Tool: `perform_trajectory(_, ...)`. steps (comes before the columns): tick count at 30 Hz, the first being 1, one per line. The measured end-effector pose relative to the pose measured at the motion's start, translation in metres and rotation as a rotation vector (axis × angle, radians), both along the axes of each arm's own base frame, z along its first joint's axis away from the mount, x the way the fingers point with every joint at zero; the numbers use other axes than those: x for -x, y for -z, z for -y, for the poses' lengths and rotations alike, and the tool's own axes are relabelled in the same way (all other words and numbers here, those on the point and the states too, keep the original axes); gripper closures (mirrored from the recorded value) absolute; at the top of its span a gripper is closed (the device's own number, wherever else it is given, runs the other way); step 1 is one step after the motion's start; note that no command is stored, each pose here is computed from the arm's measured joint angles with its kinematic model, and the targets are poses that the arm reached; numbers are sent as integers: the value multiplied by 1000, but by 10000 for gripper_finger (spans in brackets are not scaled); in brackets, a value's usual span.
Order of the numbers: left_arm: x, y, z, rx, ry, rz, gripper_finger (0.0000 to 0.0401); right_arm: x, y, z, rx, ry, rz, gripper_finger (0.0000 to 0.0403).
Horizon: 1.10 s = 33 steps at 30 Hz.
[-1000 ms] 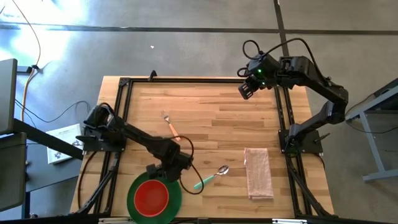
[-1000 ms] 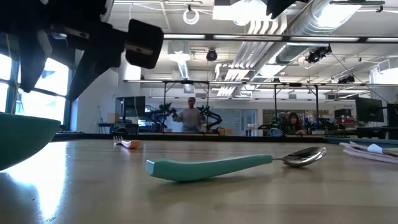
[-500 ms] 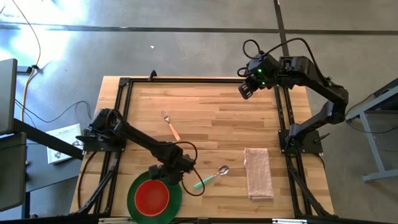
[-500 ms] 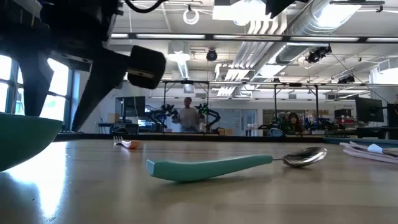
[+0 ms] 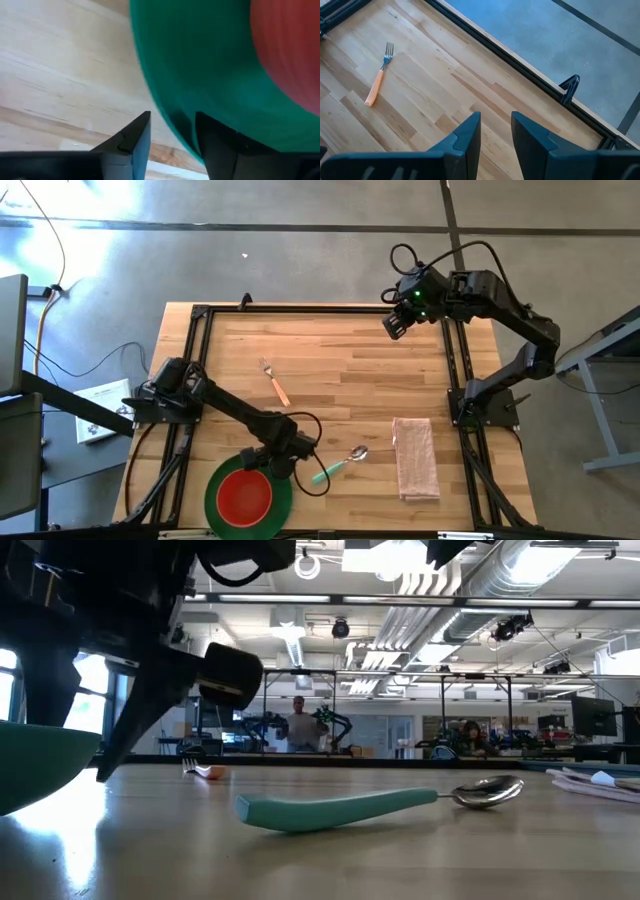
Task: Set table place
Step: Move the green plate to the center of the table
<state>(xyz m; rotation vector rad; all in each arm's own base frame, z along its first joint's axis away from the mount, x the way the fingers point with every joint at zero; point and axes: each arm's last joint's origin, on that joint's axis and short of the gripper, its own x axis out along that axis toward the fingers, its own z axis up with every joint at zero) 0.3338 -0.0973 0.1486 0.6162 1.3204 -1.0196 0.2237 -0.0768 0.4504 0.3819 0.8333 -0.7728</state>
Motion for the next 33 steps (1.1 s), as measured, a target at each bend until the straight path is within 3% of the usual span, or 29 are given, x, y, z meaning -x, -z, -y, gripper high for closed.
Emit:
perform_trajectory(10,2,3,0,6,-14,-40,392,0,0,0,0,-1,-1,304)
perform_trajectory(23,-2,3,-2,-22,-33,-5,388,0,0,0,0,-1,0,304)
perform_trajectory(33,-27,-8,-34,-52,-213,114,394,0,0,0,0,-1,-1,304)
